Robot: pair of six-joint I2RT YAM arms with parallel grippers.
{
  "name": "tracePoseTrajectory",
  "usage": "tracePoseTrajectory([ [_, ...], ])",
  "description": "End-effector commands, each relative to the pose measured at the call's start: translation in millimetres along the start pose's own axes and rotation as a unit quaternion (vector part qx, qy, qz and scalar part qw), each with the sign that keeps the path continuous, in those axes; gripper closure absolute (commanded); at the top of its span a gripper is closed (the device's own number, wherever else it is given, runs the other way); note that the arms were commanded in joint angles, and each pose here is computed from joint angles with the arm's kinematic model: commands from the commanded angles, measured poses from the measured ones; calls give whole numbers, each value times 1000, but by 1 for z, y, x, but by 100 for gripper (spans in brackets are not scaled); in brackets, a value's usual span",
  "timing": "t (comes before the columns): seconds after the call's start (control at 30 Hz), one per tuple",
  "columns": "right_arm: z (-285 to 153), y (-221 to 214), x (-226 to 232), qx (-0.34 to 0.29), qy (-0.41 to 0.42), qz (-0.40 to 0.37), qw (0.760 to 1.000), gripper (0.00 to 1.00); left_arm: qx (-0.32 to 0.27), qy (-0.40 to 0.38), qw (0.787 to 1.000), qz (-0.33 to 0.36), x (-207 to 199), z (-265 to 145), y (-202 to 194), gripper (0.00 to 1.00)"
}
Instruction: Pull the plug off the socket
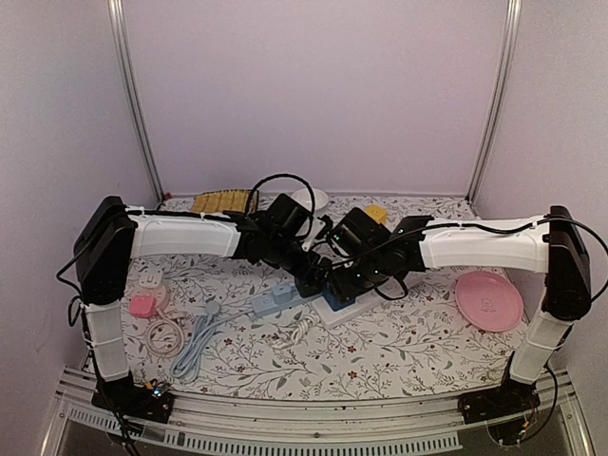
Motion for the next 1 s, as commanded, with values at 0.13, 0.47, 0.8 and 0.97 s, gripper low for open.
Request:
tracePoseTrajectory([
  [0.13,-56,52,-6,-156,15,34,987,73,100,19,995,13,5,16,-52,9],
  [0.47,-53,31,-41,-133,22,88,987,73,69,7,997,18,-1,8,-26,8],
  [0.8,-18,49,-103,-102,17,165,981,73,-14,-22,1000,-9,-3,-18,44,8],
  [0.97,16,69,-117,-85,12,156,984,74,-47,-25,998,-30,12,-35,66,8],
])
Point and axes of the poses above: each gripper's point midway between its finger pads, its own z axis out along the fingers, its own x axis along the line the jaws close on, y = z × x, the point moved 6 cm from there along -z, back along the fingers, and after that the axes turned 2 degrees about -z, right-handed, at the moved point
